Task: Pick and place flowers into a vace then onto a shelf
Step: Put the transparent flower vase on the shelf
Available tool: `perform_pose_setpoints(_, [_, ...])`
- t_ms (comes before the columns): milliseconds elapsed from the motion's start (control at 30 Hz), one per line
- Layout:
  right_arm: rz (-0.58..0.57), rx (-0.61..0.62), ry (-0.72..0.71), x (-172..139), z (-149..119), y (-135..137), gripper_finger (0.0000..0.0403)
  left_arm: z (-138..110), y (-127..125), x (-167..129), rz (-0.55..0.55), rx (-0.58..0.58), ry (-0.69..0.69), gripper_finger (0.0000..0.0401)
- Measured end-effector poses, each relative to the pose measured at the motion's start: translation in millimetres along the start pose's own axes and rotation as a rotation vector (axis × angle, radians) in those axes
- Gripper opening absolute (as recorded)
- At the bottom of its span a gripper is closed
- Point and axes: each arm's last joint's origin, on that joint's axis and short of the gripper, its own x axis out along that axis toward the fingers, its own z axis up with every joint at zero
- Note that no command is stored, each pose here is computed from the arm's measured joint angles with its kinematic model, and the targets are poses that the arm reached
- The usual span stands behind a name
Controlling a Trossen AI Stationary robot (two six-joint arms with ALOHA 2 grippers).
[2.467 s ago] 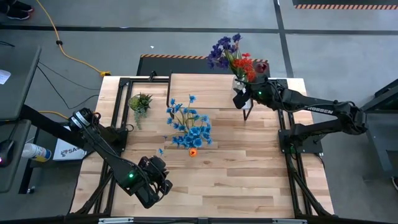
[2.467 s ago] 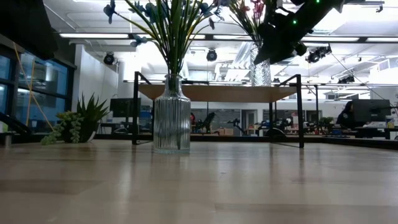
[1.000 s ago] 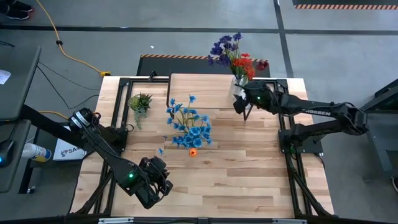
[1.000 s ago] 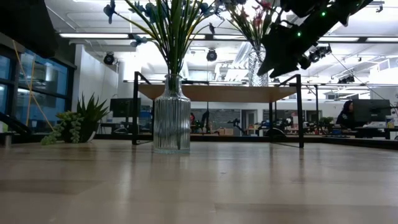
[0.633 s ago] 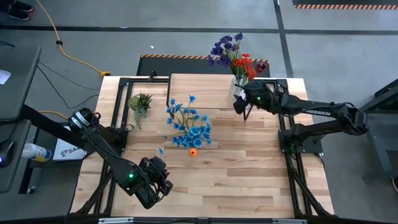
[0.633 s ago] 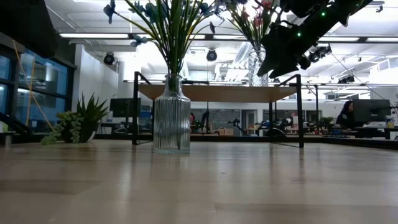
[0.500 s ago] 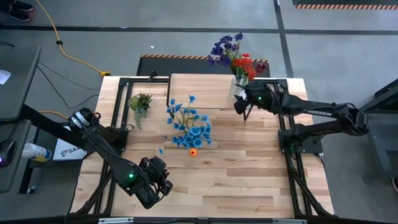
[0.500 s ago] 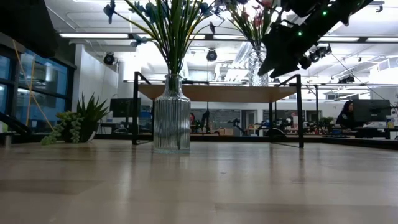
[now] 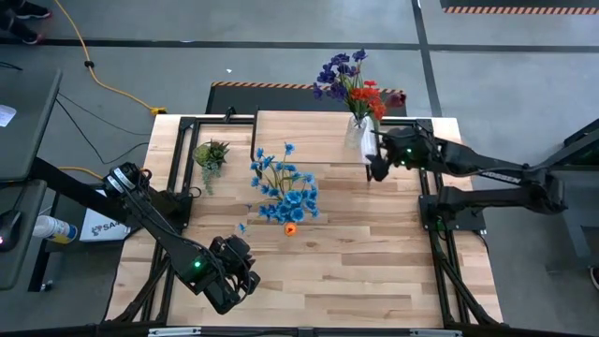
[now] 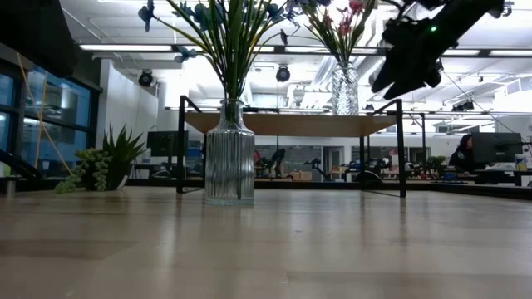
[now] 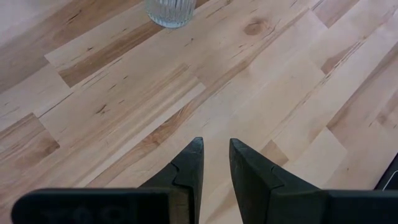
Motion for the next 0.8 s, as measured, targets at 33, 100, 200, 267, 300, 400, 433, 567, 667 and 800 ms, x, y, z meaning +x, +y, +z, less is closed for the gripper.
perform_pose_setpoints(33, [0.037, -0.002, 0.011, -4.1, -1.5, 0.2, 0.0266, 0.1, 0.0, 0.1, 0.000, 0.000, 0.000, 0.0113])
perform_pose_setpoints(100, [0.109, -0.013, 0.028, -12.8, -4.7, 1.9, 0.0266, 0.0, 0.0, 0.1, 0.000, 0.000, 0.000, 0.0113])
perform_pose_setpoints(200, [0.224, -0.049, 0.073, -26.6, -12.7, 6.2, 0.0266, 0.0, 0.0, 0.1, 0.000, 0.000, 0.000, 0.0113])
perform_pose_setpoints(267, [0.309, -0.054, 0.102, -36.5, -18.3, 9.8, 0.0266, 0.0, 0.0, 0.0, 0.000, 0.000, 0.000, 0.0113])
perform_pose_setpoints(300, [0.351, -0.049, 0.117, -41.6, -21.1, 11.5, 0.0266, 0.1, 0.0, 0.0, 0.000, 0.000, 0.000, 0.0113])
perform_pose_setpoints(400, [0.455, -0.030, 0.155, -55.7, -28.8, 16.7, 0.0266, 0.0, 0.0, 0.0, 0.000, 0.000, 0.000, 0.0113])
perform_pose_setpoints(433, [0.489, -0.021, 0.160, -60.0, -30.5, 18.7, 0.0266, 0.0, 0.0, 0.1, 0.000, 0.000, 0.000, 0.0113])
perform_pose_setpoints(567, [0.595, 0.009, 0.170, -75.7, -36.7, 26.6, 0.0266, 0.0, -0.1, 0.0, -0.001, 0.000, 0.000, 0.0113])
perform_pose_setpoints(667, [0.643, 0.024, 0.162, -84.2, -39.6, 32.7, 0.0266, -0.2, -1.0, 0.0, -0.009, -0.006, 0.002, 0.0113])
perform_pose_setpoints(800, [0.693, 0.022, 0.134, -92.7, -42.2, 41.5, 0.0266, -1.8, -6.5, 0.6, -0.053, -0.037, 0.012, 0.0113])
